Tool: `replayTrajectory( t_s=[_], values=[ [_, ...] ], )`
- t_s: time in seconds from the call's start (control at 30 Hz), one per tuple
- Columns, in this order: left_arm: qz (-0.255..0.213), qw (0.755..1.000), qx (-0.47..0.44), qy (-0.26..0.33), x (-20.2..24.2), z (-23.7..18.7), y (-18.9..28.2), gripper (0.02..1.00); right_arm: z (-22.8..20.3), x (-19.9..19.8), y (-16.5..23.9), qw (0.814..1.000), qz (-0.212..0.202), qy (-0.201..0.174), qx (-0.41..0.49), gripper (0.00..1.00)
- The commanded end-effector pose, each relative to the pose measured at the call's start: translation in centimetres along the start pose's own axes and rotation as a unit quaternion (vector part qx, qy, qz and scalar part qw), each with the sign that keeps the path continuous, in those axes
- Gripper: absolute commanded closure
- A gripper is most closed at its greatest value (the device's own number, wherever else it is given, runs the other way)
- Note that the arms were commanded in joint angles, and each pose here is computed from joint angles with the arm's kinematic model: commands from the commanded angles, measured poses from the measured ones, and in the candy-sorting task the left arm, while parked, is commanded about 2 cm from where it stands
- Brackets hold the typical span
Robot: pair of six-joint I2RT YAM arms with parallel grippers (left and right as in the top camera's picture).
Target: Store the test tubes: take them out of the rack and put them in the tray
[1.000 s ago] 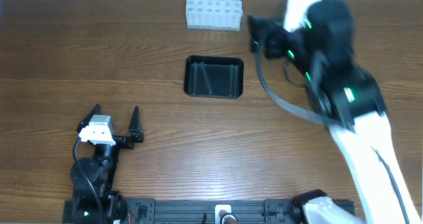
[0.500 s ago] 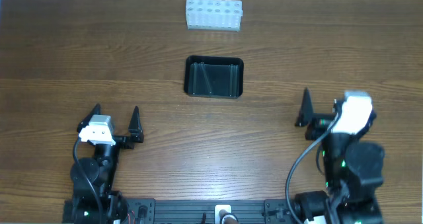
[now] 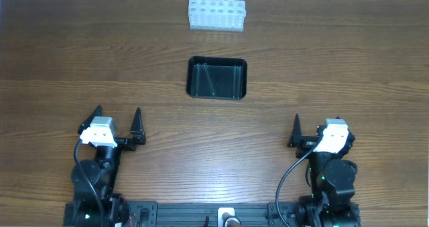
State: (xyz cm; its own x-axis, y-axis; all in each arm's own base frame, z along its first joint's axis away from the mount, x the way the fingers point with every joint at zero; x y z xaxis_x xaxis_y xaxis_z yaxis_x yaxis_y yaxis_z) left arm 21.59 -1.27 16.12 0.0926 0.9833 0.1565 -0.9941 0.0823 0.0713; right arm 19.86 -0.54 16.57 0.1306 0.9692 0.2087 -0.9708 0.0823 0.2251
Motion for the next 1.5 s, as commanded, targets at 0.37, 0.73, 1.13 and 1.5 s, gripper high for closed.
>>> replayTrajectory(
  t_s=[0.37, 0.73, 1.13, 1.5],
  values=[
    [-0.002, 1.0, 0.0, -0.007, 0.0, -0.2, 0.0, 0.018, -0.7, -0.6, -1.1, 0.999, -0.013, 0.042, -0.027, 0.007],
    [-0.002, 1.0, 0.0, -0.007, 0.0, -0.2, 0.0, 0.018, 0.3, -0.6, -1.7, 0.995, -0.01, 0.042, -0.09, 0.009],
    [-0.002, 1.0, 0.0, -0.007, 0.0, -0.2, 0.0, 0.02, 0.0, -0.6, -1.9, 0.996, -0.009, 0.04, -0.082, 0.007],
    [-0.002, 1.0, 0.0, -0.007, 0.0, -0.2, 0.0, 0.018, 0.0, -0.6, -1.9, 0.996, -0.008, 0.04, -0.082, 0.007]
  ],
)
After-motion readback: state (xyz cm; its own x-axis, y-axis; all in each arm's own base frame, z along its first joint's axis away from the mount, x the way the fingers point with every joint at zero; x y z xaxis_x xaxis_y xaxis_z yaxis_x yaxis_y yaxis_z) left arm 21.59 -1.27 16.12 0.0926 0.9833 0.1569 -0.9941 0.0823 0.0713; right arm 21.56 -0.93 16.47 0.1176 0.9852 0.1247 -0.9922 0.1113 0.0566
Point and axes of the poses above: each gripper's point midway between its finger pads, its own y axis back along the fingers, its own x axis along the line the jaws close on, z = x × y, the point moved 3 cm from there along y, back along the fingers, and after that the axes turned 14 degrees about -y, right-handed, at the moved point
